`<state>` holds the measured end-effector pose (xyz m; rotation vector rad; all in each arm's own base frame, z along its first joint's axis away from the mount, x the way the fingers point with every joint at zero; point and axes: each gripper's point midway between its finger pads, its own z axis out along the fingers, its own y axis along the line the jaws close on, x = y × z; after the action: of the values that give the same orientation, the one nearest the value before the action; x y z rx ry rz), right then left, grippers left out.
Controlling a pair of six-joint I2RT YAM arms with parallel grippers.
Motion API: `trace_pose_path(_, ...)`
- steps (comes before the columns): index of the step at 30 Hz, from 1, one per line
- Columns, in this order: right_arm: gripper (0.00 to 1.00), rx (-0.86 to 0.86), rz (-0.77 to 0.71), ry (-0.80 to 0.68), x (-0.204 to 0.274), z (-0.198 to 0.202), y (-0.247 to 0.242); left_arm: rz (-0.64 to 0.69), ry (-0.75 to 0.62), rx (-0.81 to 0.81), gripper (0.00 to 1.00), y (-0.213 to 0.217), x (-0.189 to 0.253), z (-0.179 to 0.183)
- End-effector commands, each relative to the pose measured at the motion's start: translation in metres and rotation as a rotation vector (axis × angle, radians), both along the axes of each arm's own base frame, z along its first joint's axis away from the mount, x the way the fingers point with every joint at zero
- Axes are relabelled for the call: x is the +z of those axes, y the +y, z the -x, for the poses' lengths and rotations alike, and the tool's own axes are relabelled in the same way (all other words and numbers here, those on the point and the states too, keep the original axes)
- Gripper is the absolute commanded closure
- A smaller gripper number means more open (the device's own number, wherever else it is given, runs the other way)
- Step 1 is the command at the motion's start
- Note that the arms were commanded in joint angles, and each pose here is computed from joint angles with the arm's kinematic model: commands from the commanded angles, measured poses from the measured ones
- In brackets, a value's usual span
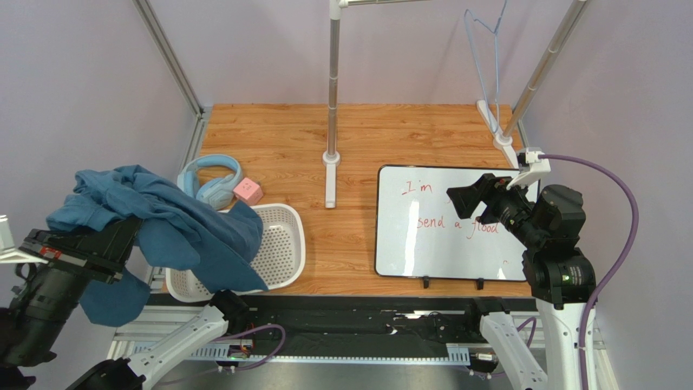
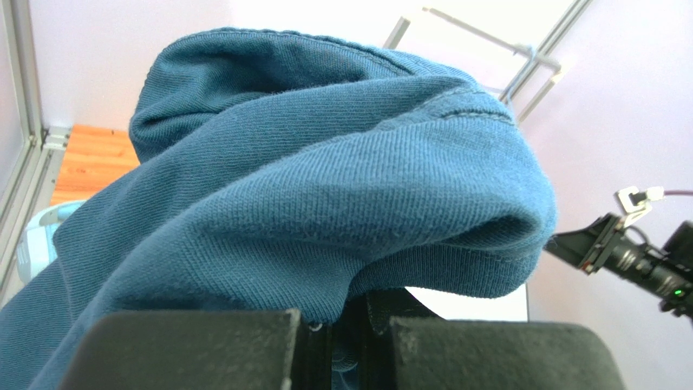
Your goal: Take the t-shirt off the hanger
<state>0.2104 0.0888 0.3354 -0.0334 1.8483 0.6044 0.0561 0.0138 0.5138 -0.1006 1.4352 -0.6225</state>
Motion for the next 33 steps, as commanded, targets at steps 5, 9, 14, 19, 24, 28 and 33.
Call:
trace_pose_path(5, 0.22, 0.002, 0.015, -0.048, 0.007, -0.002, 0.0, -0.107, 0.123, 0.021, 1.0, -0.039, -0.033, -0.056)
trace_pose_path(9, 0.22, 0.01, 0.011, -0.046, 0.008, -0.003, 0.002, -0.235, 0.274, 0.111, 1.0, -0.059, -0.077, -0.108)
trace_pose_path(14, 0.22, 0.013, 0.023, -0.049, 0.008, -0.002, 0.002, -0.294, 0.375, 0.23, 1.0, -0.065, -0.098, -0.143)
trace_pose_path(19, 0.22, 0.008, 0.036, -0.048, 0.008, -0.001, 0.001, -0.301, 0.502, 0.381, 1.0, -0.043, -0.143, -0.144)
trace_pose_path(24, 0.22, 0.013, 0.036, -0.053, 0.007, 0.002, 0.002, -0.275, 0.658, 0.458, 1.0, -0.021, -0.218, -0.116)
trace_pose_path(28, 0.21, 0.016, 0.023, -0.058, 0.007, 0.001, 0.003, -0.179, 0.771, 0.384, 1.0, -0.044, -0.27, -0.11)
trace_pose_path(33, 0.21, 0.028, 0.02, -0.044, 0.003, 0.001, 0.005, -0.098, 0.948, 0.319, 1.0, -0.088, -0.342, -0.127)
